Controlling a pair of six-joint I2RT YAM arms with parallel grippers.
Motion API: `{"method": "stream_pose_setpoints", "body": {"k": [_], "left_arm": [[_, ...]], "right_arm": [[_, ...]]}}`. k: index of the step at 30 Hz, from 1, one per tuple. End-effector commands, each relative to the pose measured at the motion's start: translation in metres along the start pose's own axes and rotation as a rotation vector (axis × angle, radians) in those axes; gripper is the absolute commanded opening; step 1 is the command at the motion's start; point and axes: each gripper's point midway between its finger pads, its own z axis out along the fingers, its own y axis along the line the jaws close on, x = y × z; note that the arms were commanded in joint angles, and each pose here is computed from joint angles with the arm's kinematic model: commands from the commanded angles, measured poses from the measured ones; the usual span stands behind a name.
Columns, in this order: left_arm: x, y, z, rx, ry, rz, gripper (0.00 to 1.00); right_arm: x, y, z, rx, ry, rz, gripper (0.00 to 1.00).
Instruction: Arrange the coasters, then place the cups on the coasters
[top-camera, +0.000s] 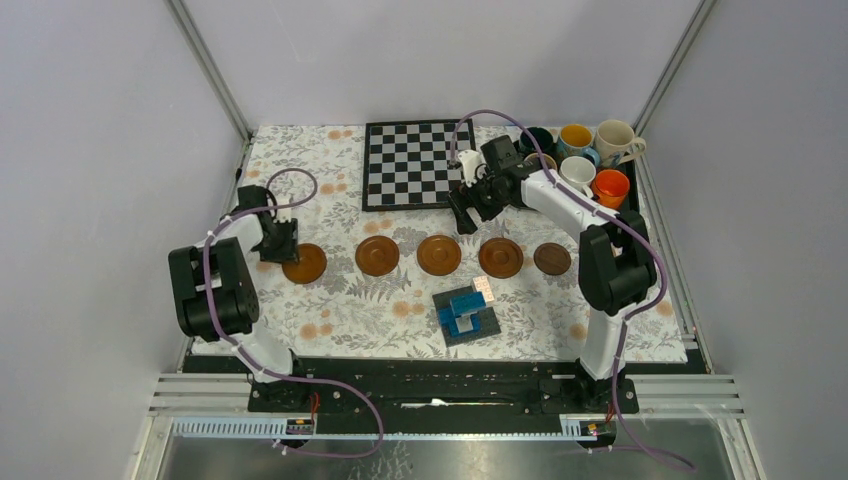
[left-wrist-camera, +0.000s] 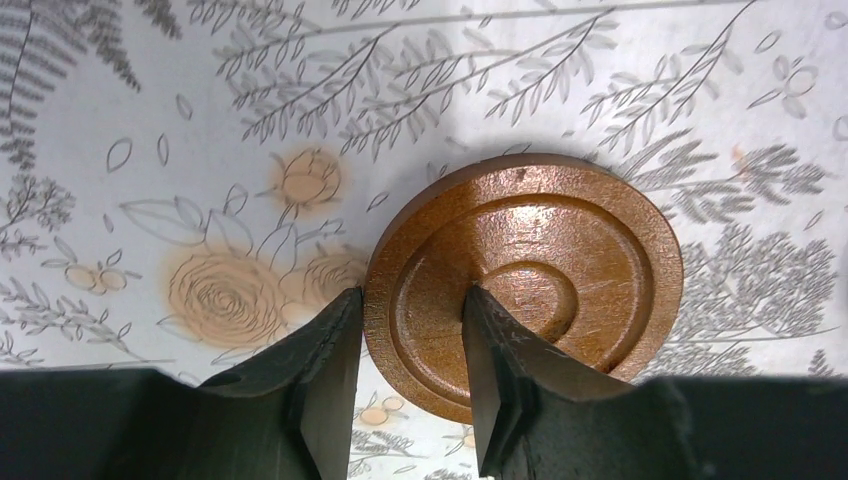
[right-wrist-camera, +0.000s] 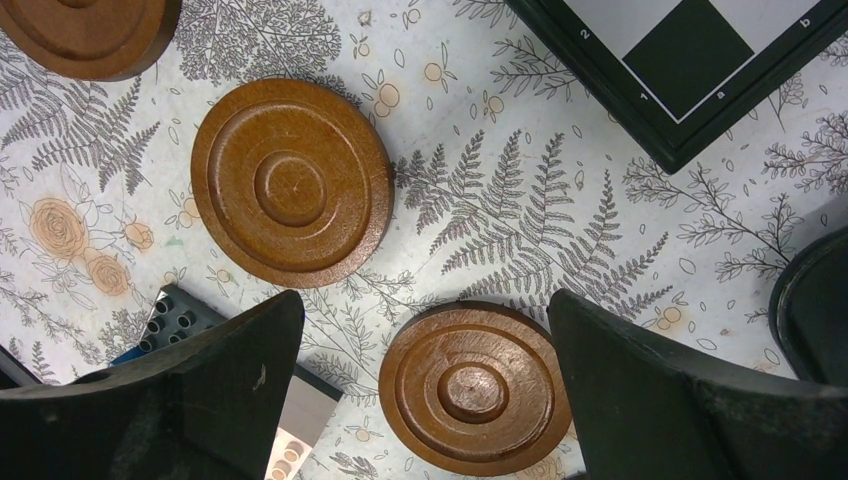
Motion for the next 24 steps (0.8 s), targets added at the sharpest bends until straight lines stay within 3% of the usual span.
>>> {"method": "stream_pose_setpoints", "body": {"k": [1,10,24], "left_arm": [[0.001,-0.014,0.018,0.011,0.039,-0.031,0.36],[-0.006,-0.044,0.026,0.047,0.047,0.010,0.36],[0.005,-0.057,0.020,0.057,0.054,0.066,0.36]], "right_arm": [[-0.017,-0.002,-0.022,0.022,-0.083,-0.002,1.00],[-0.016,-0.004,-0.029,0.026,-0.101,0.006,1.00],[-0.019,-0.004,-0.033,0.025,-0.120,0.015,1.00]]}}
